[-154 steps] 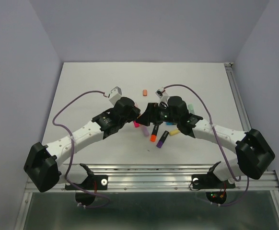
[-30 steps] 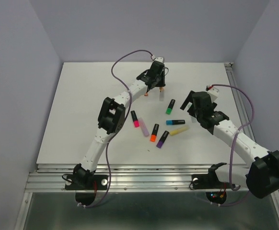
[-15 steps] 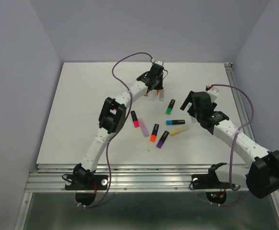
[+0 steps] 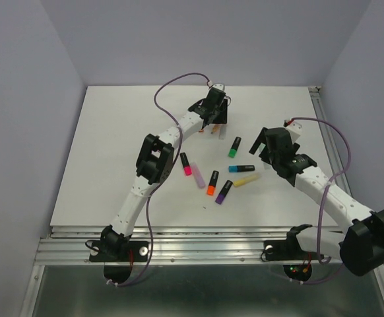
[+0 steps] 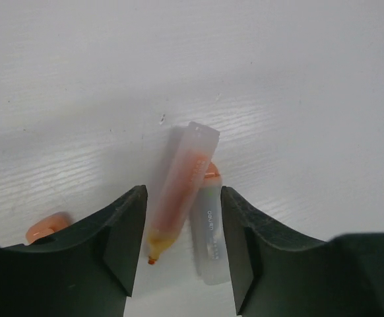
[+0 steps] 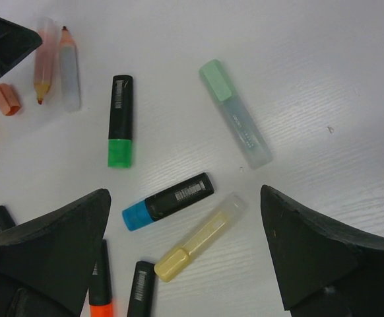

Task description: Open the pen caps

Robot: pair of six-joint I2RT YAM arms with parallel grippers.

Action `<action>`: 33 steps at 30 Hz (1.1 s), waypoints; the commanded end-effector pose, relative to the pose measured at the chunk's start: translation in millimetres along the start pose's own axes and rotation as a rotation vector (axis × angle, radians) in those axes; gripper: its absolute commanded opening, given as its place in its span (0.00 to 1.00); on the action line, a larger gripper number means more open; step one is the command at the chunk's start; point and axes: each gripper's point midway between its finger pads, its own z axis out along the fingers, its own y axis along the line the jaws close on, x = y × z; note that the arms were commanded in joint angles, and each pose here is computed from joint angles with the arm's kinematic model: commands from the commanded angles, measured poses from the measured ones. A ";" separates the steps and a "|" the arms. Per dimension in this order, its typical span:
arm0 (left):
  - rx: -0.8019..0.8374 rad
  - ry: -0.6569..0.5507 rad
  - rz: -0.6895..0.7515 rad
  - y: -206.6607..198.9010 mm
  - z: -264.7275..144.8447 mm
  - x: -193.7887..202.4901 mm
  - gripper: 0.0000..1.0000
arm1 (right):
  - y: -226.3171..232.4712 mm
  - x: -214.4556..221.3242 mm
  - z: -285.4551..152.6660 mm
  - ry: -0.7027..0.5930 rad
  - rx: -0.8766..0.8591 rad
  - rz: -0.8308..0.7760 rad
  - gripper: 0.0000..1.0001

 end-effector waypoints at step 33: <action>-0.176 0.026 -0.287 87.4 -204.0 84.6 0.93 | -10.8 13.9 -29.6 -0.014 -0.132 -0.002 1.00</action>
